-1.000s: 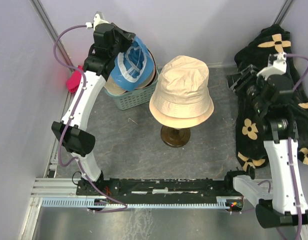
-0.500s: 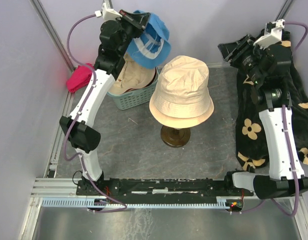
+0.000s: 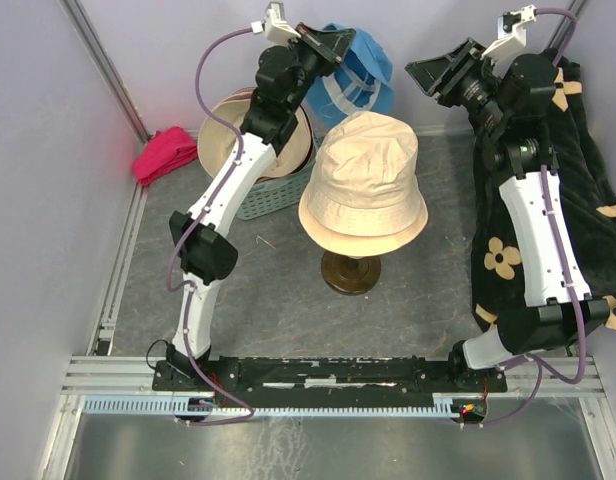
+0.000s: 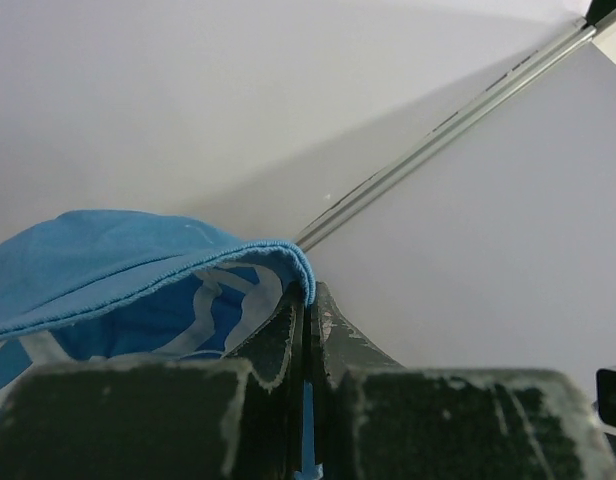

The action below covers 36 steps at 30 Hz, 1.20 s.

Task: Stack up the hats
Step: Stack the hat on the hat.

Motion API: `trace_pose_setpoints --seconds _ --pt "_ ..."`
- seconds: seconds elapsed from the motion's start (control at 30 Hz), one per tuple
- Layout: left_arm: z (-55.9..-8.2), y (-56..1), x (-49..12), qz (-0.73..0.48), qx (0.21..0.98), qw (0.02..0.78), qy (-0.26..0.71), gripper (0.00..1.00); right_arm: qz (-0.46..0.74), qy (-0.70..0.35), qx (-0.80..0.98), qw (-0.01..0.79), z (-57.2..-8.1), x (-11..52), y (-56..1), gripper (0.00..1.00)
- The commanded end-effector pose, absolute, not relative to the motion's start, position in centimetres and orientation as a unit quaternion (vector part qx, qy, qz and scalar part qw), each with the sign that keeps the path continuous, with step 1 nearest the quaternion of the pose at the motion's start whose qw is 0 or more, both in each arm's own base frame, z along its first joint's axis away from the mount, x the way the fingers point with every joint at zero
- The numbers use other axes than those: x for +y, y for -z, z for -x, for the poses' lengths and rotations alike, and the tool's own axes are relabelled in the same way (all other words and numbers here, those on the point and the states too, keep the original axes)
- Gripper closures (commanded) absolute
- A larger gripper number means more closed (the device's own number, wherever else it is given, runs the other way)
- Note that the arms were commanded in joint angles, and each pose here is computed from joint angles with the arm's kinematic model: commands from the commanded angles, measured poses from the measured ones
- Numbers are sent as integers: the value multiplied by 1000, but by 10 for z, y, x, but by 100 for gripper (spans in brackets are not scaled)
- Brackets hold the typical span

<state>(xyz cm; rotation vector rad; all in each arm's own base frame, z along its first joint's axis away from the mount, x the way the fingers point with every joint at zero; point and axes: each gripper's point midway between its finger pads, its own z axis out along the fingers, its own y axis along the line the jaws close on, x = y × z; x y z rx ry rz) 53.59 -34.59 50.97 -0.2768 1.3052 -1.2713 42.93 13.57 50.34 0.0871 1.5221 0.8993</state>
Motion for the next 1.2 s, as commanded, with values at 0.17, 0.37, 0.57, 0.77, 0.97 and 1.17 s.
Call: trace_pose_setpoints --seconds 0.17,0.37,0.57,0.77,0.97,1.17 --pt "-510 -554 -368 105 485 600 628 97 36 -393 652 647 -418 151 -526 50" --pt "-507 -562 -368 117 458 587 657 97 7 -348 683 643 -422 137 -492 47" --pt "-506 -572 -363 137 426 576 684 97 -160 -407 665 605 -433 106 -452 41" --pt "-510 -568 -364 159 416 549 708 97 -255 -539 575 560 -440 98 -435 38" --pt "-512 -562 -369 169 414 532 719 97 -258 -554 576 543 -441 101 -425 37" --pt "-508 -564 -373 168 405 522 731 97 -335 -633 495 492 -445 90 -420 37"
